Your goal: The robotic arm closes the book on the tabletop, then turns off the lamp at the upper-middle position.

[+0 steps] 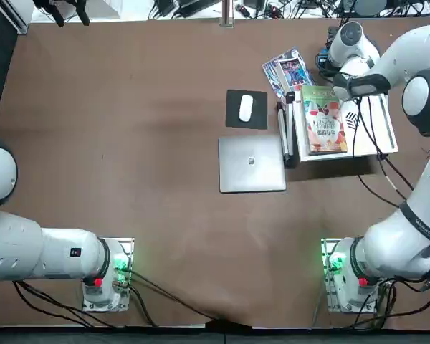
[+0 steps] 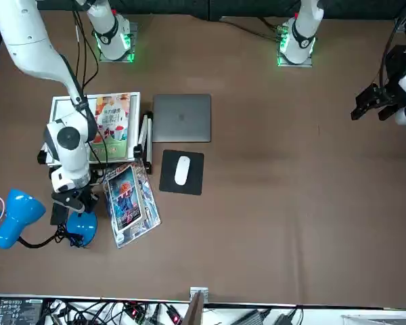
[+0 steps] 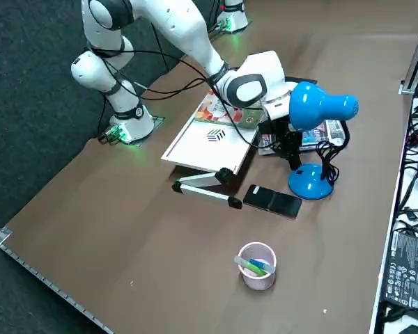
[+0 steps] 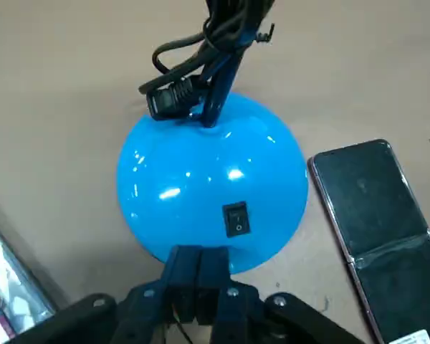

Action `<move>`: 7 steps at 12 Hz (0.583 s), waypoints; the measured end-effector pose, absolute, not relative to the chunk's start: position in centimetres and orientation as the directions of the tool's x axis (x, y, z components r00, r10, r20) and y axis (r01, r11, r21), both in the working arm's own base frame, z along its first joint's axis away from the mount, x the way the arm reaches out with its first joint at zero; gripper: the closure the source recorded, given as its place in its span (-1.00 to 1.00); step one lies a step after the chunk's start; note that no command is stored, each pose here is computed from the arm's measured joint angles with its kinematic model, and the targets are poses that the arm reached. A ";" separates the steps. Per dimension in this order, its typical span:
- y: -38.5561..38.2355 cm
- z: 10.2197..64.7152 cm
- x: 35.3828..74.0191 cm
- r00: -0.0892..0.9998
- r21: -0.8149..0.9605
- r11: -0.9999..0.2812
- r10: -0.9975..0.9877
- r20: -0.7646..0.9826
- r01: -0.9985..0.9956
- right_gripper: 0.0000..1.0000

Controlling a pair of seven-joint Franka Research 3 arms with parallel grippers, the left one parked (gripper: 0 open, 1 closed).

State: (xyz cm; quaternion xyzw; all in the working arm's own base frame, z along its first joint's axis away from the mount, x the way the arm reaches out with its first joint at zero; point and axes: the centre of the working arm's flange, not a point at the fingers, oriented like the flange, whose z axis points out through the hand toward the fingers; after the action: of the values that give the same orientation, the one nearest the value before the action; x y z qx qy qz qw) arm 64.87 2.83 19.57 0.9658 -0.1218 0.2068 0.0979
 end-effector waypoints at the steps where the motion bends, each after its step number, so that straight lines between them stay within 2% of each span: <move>1: 2.9 19.6 64.9 0.885 0.140 -0.951 -0.195 0.422 -0.276 0.97; 7: 6.4 22.7 65.7 0.889 0.165 -0.936 -0.223 0.401 -0.310 0.97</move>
State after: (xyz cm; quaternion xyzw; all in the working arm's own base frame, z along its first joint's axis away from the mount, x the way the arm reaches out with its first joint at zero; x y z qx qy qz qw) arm 65.71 6.44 22.69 0.9652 -0.1380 0.1914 0.1129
